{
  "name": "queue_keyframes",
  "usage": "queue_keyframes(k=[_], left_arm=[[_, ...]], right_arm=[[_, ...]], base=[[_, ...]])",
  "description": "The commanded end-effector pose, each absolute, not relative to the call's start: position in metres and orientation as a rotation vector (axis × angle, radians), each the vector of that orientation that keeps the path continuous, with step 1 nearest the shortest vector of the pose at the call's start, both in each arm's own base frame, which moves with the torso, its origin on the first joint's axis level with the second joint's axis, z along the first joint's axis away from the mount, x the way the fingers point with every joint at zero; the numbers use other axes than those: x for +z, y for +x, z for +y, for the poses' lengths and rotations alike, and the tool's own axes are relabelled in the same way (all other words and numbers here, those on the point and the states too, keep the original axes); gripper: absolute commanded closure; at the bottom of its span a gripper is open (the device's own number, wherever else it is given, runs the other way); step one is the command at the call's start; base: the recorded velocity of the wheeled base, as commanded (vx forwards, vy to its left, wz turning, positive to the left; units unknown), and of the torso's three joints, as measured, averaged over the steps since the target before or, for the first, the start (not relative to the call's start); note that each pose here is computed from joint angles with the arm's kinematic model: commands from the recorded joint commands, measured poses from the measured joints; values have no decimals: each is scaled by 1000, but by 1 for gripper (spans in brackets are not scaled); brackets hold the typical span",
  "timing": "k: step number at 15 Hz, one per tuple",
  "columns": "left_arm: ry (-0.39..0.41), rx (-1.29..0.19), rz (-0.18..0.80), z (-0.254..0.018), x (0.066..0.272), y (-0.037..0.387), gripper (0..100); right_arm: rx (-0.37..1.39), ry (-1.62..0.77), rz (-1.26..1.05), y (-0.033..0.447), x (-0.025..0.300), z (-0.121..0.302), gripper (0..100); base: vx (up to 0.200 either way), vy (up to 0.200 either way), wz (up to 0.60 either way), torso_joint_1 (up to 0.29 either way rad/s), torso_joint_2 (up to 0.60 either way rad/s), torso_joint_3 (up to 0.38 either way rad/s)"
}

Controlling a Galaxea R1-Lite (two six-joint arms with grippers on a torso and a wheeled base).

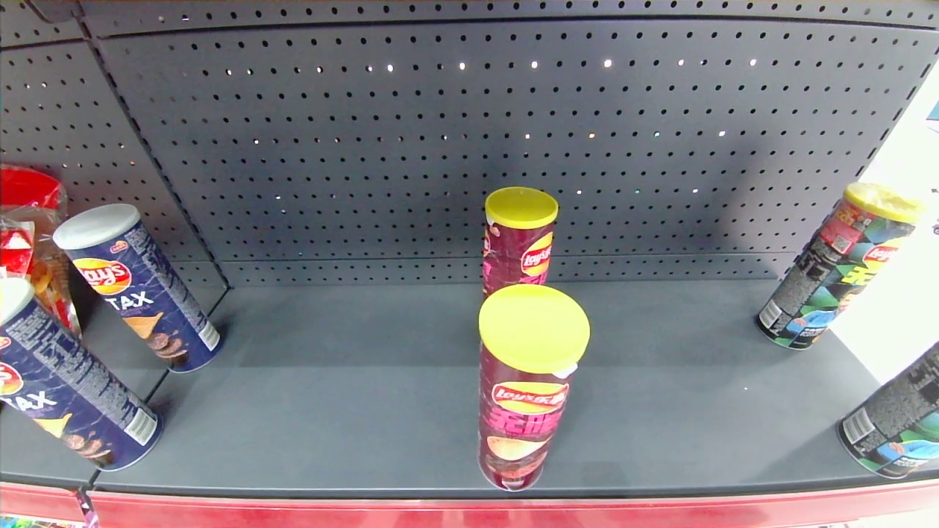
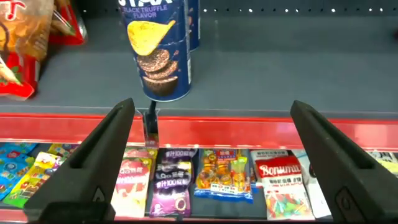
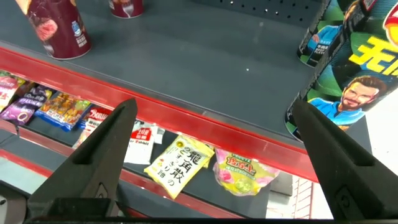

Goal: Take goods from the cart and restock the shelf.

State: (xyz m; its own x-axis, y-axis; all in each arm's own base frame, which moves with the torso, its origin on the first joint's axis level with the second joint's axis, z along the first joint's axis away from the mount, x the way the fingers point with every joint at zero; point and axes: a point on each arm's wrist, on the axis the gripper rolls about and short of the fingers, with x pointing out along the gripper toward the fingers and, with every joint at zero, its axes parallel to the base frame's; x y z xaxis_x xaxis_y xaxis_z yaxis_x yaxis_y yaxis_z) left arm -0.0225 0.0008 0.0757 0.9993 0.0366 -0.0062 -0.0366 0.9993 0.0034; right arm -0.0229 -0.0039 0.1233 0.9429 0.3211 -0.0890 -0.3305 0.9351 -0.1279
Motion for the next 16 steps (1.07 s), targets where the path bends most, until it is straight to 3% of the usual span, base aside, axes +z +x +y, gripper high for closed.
queue_keyframes(k=[1, 8, 16], left_arm=[[3, 38, 2, 1, 75, -23, 0], [3, 38, 2, 1, 75, -23, 0], [3, 38, 2, 1, 75, -23, 0]], right_arm=[[345, -145, 107, -18, 126, -2, 0], [437, -116, 373, 52, 168, 17, 0], [585, -93, 472, 134, 162, 64, 0]], base=[[0, 0, 0, 0, 0, 0], [0, 0, 0, 0, 0, 0], [0, 0, 0, 0, 0, 0]])
